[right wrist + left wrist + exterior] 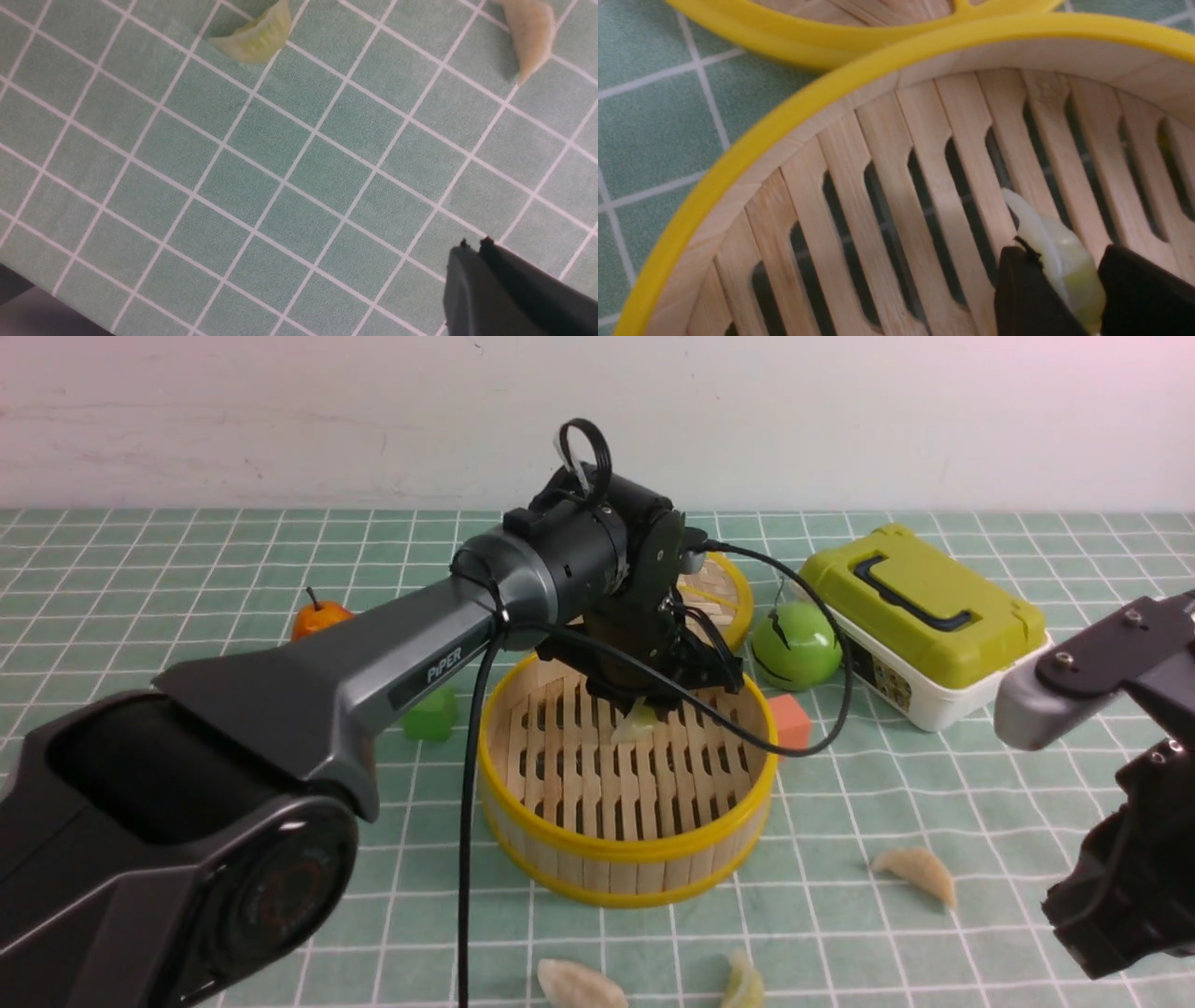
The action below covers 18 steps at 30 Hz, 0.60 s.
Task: Put the dumplings into the steamer on the table with the blue tablecloth.
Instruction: 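Place the dumpling into the bamboo steamer basket with the left gripper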
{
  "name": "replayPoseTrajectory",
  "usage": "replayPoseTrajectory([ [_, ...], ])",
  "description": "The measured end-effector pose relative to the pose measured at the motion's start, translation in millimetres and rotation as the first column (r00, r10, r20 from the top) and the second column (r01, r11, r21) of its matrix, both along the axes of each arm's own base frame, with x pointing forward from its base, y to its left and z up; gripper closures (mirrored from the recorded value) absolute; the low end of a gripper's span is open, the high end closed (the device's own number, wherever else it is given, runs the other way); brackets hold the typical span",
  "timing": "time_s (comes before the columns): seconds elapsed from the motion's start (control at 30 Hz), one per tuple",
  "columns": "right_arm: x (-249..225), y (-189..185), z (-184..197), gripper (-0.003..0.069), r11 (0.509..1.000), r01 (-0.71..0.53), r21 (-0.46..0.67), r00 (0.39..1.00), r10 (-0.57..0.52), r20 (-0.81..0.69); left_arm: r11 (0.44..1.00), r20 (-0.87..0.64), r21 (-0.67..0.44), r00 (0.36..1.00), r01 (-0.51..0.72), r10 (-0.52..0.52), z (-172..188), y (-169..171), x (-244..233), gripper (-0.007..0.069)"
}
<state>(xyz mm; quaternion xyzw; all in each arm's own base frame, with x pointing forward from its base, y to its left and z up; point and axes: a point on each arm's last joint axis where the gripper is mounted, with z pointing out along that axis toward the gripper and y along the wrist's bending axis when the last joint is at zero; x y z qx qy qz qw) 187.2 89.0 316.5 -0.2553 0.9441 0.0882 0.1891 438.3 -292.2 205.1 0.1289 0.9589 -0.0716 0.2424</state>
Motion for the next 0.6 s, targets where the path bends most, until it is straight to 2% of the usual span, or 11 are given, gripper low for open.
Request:
replayPoseTrajectory([
  [0.1, -3.1, -1.7, 4.8, 0.0634, 1.000, 0.000, 0.006, 1.000, -0.001, 0.028, 1.000, -0.005, 0.003, 1.000, -0.009, 0.009, -4.0, -0.8, 1.9, 0.0366],
  [0.23, -3.2, -2.4, 6.0, 0.0627, 1.000, 0.002, 0.005, 0.999, -0.002, 0.043, 1.000, -0.030, 0.022, 0.999, -0.014, 0.014, 4.4, 1.8, -1.4, 0.0156],
  [0.37, -2.5, -2.3, 6.3, 0.0625, 1.000, 0.003, 0.007, 0.999, -0.003, 0.051, 0.999, -0.009, 0.037, 1.000, 0.027, -0.026, 50.3, 10.5, -13.6, 0.0025],
  [0.43, -2.1, -2.2, 6.5, 0.0623, 1.000, 0.003, 0.008, 0.998, -0.004, 0.055, 0.998, 0.007, 0.034, 0.999, 0.047, -0.047, 76.1, 16.2, -22.5, 0.0011],
  [0.47, -1.5, -2.1, 6.8, 0.0619, 1.000, 0.004, 0.010, 0.998, -0.005, 0.063, 0.997, 0.029, 0.027, 0.997, 0.076, -0.077, 108.0, 24.0, -35.5, 0.0009],
  [0.6, -0.6, -2.8, 7.0, 0.0618, 1.000, 0.004, 0.002, 0.997, -0.005, 0.074, 0.987, 0.096, -0.001, 0.982, 0.162, -0.162, 166.9, 43.6, -70.5, 0.0048],
])
